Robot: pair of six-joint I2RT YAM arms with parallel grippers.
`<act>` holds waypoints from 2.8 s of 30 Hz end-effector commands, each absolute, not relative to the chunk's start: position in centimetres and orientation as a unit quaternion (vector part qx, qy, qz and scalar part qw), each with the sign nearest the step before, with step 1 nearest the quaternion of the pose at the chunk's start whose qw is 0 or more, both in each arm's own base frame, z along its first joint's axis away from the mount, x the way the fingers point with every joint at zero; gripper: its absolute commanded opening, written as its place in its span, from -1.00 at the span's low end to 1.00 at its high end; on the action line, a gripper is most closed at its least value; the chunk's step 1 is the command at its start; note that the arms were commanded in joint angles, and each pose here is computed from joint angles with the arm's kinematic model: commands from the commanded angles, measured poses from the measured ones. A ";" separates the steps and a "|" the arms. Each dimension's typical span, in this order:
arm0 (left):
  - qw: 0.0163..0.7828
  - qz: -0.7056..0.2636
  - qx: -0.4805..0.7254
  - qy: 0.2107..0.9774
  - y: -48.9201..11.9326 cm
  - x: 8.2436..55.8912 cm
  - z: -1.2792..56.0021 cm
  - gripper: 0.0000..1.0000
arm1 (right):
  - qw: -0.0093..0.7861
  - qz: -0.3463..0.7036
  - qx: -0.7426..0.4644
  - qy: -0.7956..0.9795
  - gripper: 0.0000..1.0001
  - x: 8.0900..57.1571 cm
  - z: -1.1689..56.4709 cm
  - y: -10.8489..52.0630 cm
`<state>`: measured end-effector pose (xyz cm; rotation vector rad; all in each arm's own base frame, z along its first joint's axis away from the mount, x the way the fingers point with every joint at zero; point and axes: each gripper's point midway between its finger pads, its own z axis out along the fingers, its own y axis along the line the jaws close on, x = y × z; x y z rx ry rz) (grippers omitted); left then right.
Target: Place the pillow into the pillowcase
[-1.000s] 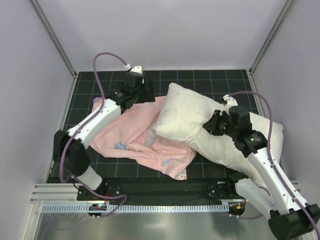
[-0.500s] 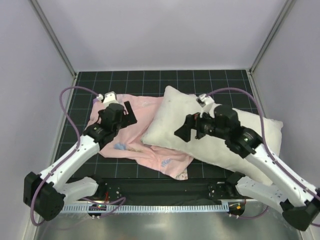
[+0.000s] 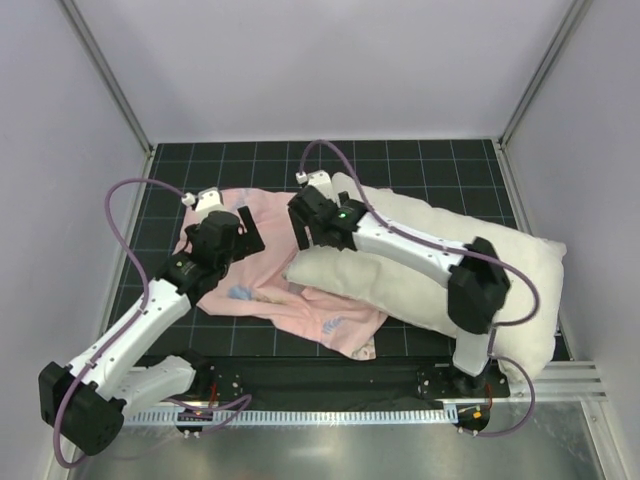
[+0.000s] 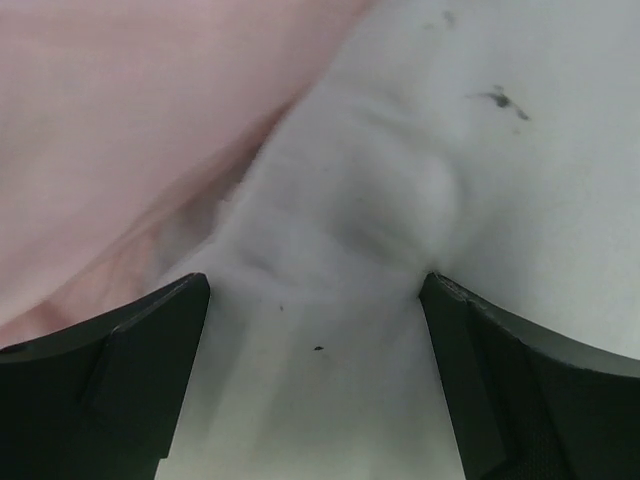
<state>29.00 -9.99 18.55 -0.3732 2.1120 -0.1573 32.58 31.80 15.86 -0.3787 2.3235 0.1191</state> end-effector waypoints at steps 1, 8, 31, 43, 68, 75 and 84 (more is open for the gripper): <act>0.468 -0.076 -0.138 0.870 -10.5 28.8 18.7 0.99 | 0.370 -0.236 -0.056 0.897 0.89 33.5 13.7 22.7; 0.431 -0.096 -0.050 0.896 -15.5 28.5 16.7 0.99 | 0.382 -0.154 -0.039 0.910 -0.92 30.2 14.9 20.2; 0.287 -0.155 0.177 0.929 -27.3 25.6 10.5 -0.13 | 0.486 0.166 0.057 0.856 -0.92 24.1 24.4 14.7; 0.248 -0.014 0.160 0.955 -25.6 28.6 5.0 0.01 | 0.495 0.185 0.056 0.847 -0.92 23.6 25.5 14.5; 0.251 -0.087 0.124 0.956 -25.4 28.1 10.7 -1.00 | 0.474 0.260 -0.037 0.840 -0.92 21.9 25.4 17.8; 0.265 -0.151 0.100 0.947 -25.7 27.9 13.7 -1.00 | 0.394 0.386 -0.172 0.816 -0.92 16.9 26.4 22.4; 0.291 -0.165 0.078 0.939 -24.9 27.8 15.6 -1.00 | 0.266 0.424 -0.231 0.834 -0.92 12.8 20.9 24.8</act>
